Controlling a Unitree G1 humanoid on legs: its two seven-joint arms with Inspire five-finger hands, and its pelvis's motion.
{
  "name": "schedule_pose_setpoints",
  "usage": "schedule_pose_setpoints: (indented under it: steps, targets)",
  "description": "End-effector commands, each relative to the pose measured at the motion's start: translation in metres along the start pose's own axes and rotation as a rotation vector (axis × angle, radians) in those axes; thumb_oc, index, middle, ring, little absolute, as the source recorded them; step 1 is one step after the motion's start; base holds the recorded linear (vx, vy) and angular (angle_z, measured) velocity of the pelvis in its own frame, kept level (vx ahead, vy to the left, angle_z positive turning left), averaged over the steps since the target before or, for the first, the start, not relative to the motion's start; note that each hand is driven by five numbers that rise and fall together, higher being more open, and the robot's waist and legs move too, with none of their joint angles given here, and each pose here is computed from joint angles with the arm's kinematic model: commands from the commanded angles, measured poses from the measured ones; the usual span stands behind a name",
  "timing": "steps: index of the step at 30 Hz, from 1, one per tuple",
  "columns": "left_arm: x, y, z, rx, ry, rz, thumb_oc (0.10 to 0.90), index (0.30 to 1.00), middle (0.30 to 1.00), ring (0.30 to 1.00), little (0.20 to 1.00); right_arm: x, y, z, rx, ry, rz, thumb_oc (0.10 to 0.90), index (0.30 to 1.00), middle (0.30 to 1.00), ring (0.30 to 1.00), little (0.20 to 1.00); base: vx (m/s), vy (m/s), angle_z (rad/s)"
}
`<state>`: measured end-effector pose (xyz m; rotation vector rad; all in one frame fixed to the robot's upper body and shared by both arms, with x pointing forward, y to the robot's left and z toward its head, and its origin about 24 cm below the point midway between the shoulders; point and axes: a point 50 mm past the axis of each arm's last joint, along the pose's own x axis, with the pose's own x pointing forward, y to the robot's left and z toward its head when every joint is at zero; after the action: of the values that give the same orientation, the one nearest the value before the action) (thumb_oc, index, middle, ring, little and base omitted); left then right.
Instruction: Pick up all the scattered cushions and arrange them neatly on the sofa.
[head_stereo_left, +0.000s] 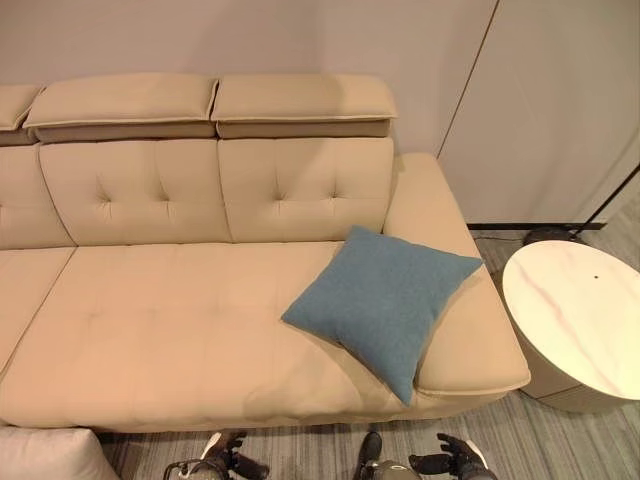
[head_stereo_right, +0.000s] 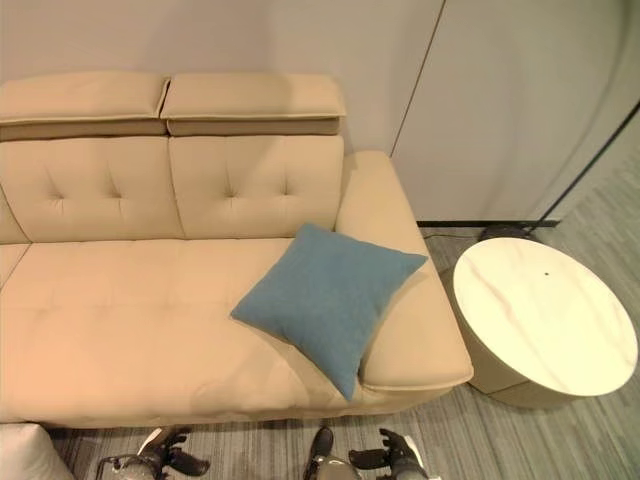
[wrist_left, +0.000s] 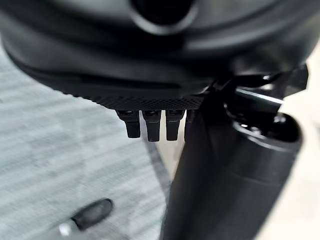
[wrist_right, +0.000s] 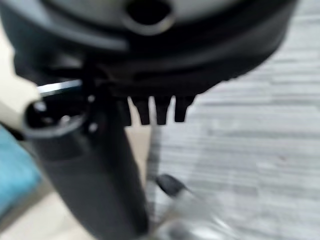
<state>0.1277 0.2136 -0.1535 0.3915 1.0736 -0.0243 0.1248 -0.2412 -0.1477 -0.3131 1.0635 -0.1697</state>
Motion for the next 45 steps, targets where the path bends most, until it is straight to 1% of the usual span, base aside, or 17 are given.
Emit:
schedule_pose_setpoints:
  steps: [1, 9, 16, 22, 24, 25, 26, 27, 28, 29, 31, 33, 34, 37, 39, 41, 45]
  targets:
    - [0.004, 0.012, 0.023, 0.024, -0.081, 0.033, 0.800, 0.900, 0.900, 0.900, 0.900, 0.001, -0.020, -0.001, -0.038, -0.015, -0.049, 0.800, 0.900, 0.900, 0.900, 0.900, 0.04, -0.043, 0.20]
    - [0.005, 0.011, 0.030, 0.014, -0.096, 0.038, 0.800, 0.900, 0.900, 0.900, 0.900, 0.001, -0.022, -0.001, -0.050, -0.014, -0.059, 0.800, 0.900, 0.900, 0.900, 0.900, 0.02, 0.067, -0.10]
    - [0.004, 0.011, 0.018, 0.029, -0.062, 0.037, 0.800, 0.900, 0.900, 0.900, 0.900, -0.002, -0.023, -0.014, -0.069, 0.028, -0.063, 0.800, 0.900, 0.900, 0.900, 0.900, 0.03, 0.151, -0.34]
    - [0.003, 0.017, 0.013, 0.025, -0.048, 0.060, 0.800, 0.900, 0.900, 0.900, 0.900, -0.001, -0.034, -0.007, 0.003, 0.002, -0.110, 0.800, 0.900, 0.900, 0.900, 0.900, -0.01, 0.085, -0.12]
    - [0.002, 0.026, 0.008, 0.023, -0.038, 0.087, 0.800, 0.900, 0.900, 0.900, 0.900, -0.001, -0.063, 0.005, 0.028, -0.050, -0.196, 0.800, 0.900, 0.900, 0.900, 0.900, -0.03, 0.097, 0.01]
    - [0.002, 0.026, 0.008, 0.023, -0.038, 0.086, 0.800, 0.900, 0.900, 0.900, 0.900, -0.001, -0.064, 0.005, 0.028, -0.050, -0.196, 0.800, 0.900, 0.900, 0.900, 0.900, -0.05, 0.078, -0.13]
    - [0.001, 0.030, 0.006, 0.031, -0.038, 0.095, 0.800, 0.900, 0.900, 0.900, 0.900, -0.004, -0.084, 0.015, 0.029, -0.095, -0.248, 0.800, 0.900, 0.900, 0.900, 0.900, -0.04, 0.049, -0.18]
    - [0.001, 0.031, 0.006, 0.037, -0.040, 0.095, 0.800, 0.900, 0.900, 0.900, 0.900, -0.005, -0.092, 0.018, 0.027, -0.112, -0.271, 0.800, 0.900, 0.900, 0.900, 0.900, -0.04, 0.049, -0.23]
    - [0.001, 0.031, 0.006, 0.037, -0.040, 0.095, 0.800, 0.900, 0.900, 0.900, 0.900, -0.005, -0.092, 0.018, 0.027, -0.112, -0.271, 0.800, 0.900, 0.900, 0.900, 0.900, -0.02, 0.040, -0.16]
    - [0.001, 0.032, 0.004, 0.056, -0.041, 0.091, 0.800, 0.900, 0.900, 0.900, 0.900, -0.010, -0.114, 0.025, 0.016, -0.150, -0.330, 0.800, 0.900, 0.900, 0.900, 0.900, -0.01, 0.040, -0.11]
    - [0.000, 0.031, 0.003, 0.061, -0.041, 0.087, 0.800, 0.900, 0.900, 0.900, 0.900, -0.013, -0.124, 0.028, 0.014, -0.167, -0.356, 0.800, 0.900, 0.900, 0.900, 0.900, -0.01, 0.034, -0.05]
    - [0.000, 0.027, 0.003, 0.075, -0.048, 0.071, 0.800, 0.900, 0.900, 0.900, 0.900, -0.022, -0.146, 0.049, 0.023, -0.266, -0.420, 0.800, 0.900, 0.900, 0.900, 0.900, 0.00, 0.038, -0.13]
    - [-0.001, 0.025, 0.002, 0.080, -0.049, 0.065, 0.800, 0.900, 0.900, 0.900, 0.900, -0.025, -0.150, 0.055, 0.034, -0.301, -0.433, 0.800, 0.900, 0.900, 0.900, 0.900, 0.01, 0.040, -0.17]
    - [-0.001, 0.021, 0.000, 0.092, -0.042, 0.052, 0.800, 0.900, 0.900, 0.900, 0.900, -0.028, -0.153, 0.065, 0.089, -0.352, -0.448, 0.800, 0.900, 0.900, 0.900, 0.900, 0.02, 0.020, -0.12]
    - [-0.001, 0.012, -0.003, 0.105, -0.033, 0.026, 0.800, 0.900, 0.900, 0.900, 0.900, -0.033, -0.145, 0.091, 0.273, -0.499, -0.421, 0.800, 0.900, 0.900, 0.900, 0.900, 0.04, 0.036, -0.03]
    - [-0.002, 0.011, -0.004, 0.107, -0.031, 0.020, 0.800, 0.900, 0.900, 0.900, 0.900, -0.034, -0.141, 0.098, 0.313, -0.533, -0.405, 0.800, 0.900, 0.900, 0.900, 0.900, 0.03, 0.015, -0.03]
    - [-0.003, 0.002, -0.007, 0.131, -0.026, -0.011, 0.800, 0.900, 0.900, 0.900, 0.900, -0.036, -0.120, 0.119, 0.517, -0.637, -0.325, 0.800, 0.900, 0.900, 0.900, 0.900, 0.03, 0.009, 0.00]
